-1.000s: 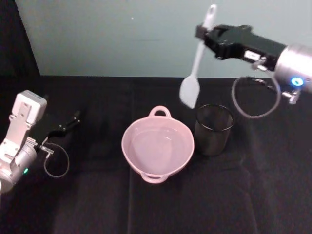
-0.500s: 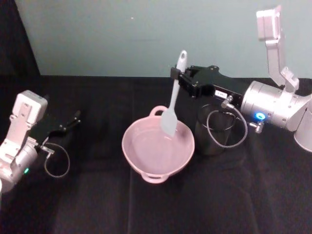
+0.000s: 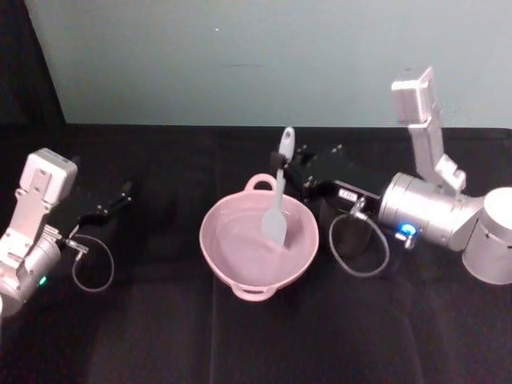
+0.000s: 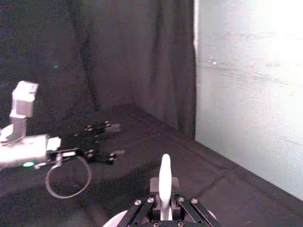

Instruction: Use the one hand to pick up the spoon and stir the clear water in the bowl.

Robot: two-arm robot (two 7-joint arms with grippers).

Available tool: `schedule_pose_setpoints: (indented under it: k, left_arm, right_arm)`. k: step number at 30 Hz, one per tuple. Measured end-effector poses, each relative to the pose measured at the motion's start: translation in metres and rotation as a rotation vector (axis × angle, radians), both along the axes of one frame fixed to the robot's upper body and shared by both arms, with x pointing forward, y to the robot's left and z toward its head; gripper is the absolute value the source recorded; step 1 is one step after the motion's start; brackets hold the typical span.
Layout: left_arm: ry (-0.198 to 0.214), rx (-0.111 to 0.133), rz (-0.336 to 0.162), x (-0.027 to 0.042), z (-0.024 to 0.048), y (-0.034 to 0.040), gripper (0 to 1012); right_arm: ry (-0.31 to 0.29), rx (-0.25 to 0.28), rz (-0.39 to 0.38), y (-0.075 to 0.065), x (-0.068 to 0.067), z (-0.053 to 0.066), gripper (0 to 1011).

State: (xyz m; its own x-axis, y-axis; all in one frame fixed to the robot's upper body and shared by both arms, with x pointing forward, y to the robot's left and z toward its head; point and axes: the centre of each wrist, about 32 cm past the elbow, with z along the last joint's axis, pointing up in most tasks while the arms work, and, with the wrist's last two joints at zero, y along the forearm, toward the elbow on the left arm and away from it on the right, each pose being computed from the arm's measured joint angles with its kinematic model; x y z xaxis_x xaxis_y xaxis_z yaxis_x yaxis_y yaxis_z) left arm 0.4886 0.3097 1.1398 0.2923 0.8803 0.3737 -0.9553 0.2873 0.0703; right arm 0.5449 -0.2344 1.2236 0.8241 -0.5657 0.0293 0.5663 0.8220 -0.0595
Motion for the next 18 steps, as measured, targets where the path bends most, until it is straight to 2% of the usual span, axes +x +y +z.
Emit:
schedule_pose_setpoints:
  k: [9, 14, 18]
  left_arm:
    - [0.0, 0.0, 0.0, 0.0, 0.0, 0.0, 1011]
    - [0.0, 0.0, 0.0, 0.0, 0.0, 0.0, 1011]
    - [0.0, 0.0, 0.0, 0.0, 0.0, 0.0, 1011]
  right_arm:
    - [0.009, 0.011, 0.069, 0.018, -0.014, -0.011, 113]
    - [0.001, 0.02, 0.089, 0.031, -0.015, -0.015, 113]
    - [-0.02, 0.03, 0.088, 0.045, -0.009, -0.021, 113]
